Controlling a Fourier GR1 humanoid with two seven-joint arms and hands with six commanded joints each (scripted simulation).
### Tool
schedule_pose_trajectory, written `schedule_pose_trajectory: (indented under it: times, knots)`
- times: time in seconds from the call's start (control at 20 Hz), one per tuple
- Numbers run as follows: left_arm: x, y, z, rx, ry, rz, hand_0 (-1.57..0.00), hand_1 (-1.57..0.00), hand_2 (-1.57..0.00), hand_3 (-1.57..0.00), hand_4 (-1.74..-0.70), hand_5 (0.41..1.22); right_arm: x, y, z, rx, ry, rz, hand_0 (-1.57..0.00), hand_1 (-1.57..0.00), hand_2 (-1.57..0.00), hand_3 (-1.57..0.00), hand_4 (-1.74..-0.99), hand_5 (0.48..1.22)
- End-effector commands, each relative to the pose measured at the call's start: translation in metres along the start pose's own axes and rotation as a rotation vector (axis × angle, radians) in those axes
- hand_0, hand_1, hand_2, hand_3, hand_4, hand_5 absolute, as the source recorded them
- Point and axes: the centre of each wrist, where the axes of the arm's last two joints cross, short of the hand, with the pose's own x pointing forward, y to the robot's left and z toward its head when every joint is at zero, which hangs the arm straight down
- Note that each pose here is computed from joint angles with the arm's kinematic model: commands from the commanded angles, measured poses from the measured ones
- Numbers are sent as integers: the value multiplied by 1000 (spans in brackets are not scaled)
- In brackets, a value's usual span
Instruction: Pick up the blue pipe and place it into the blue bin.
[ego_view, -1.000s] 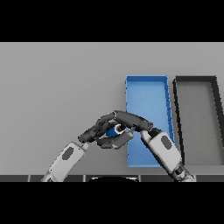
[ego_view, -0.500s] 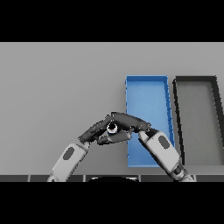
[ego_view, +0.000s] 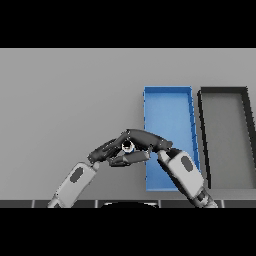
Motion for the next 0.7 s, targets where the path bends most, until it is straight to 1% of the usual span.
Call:
schedule_pose_trajectory:
  times: [0.0, 0.1, 0.15, 0.25, 0.35, 0.45, 0.5, 0.65]
  knots:
    - [-2, -2, 3, -2, 13, -6, -303, -283, -255, -279, -1041, 1020, 1, 1, 1, 3, -31, -13, -1563, -1563, -1563, -1560, -1493, 1210]
    - [-4, 0, 2, 13, 69, -23, -193, -181, -163, -178, -968, 849, 2, 1, 3, 4, -67, -7, -1566, -1566, -1566, -1564, -1495, 1214]
    - [-7, 0, 2, 12, 93, -26, -154, -145, -130, -142, -942, 785, 4, -1, 3, 1, -70, 0, -1567, -1567, -1567, -1565, -1496, 1215]
    - [-8, 2, 2, 13, 87, -23, -98, -92, -83, -91, -898, 697, 2, 0, 0, 1, -49, 26, -1568, -1568, -1568, -1567, -1496, 1217]
    - [-7, 2, 0, 25, 105, -20, -63, -59, -53, -58, -887, 638, 4, 3, -4, -8, -47, 21, -1569, -1569, -1569, -1569, -1493, 1219]
    - [-8, 2, 3, 27, 108, 6, -40, -37, -33, -37, -887, 599, 1, 1, -4, -7, -50, 13, -1570, -1570, -1570, -1570, -1490, 1220]
    - [-8, 1, 3, 27, 111, 15, -32, -30, -27, -29, -889, 587, 2, 0, -7, -6, -51, 7, -1570, -1570, -1570, -1570, -1490, 1220]
    - [-8, 1, 6, 46, 145, 18, -16, -15, -13, -14, -896, 562, 7, -3, -2, -31, -71, -25, -1571, -1571, -1571, -1570, -1489, 1220]
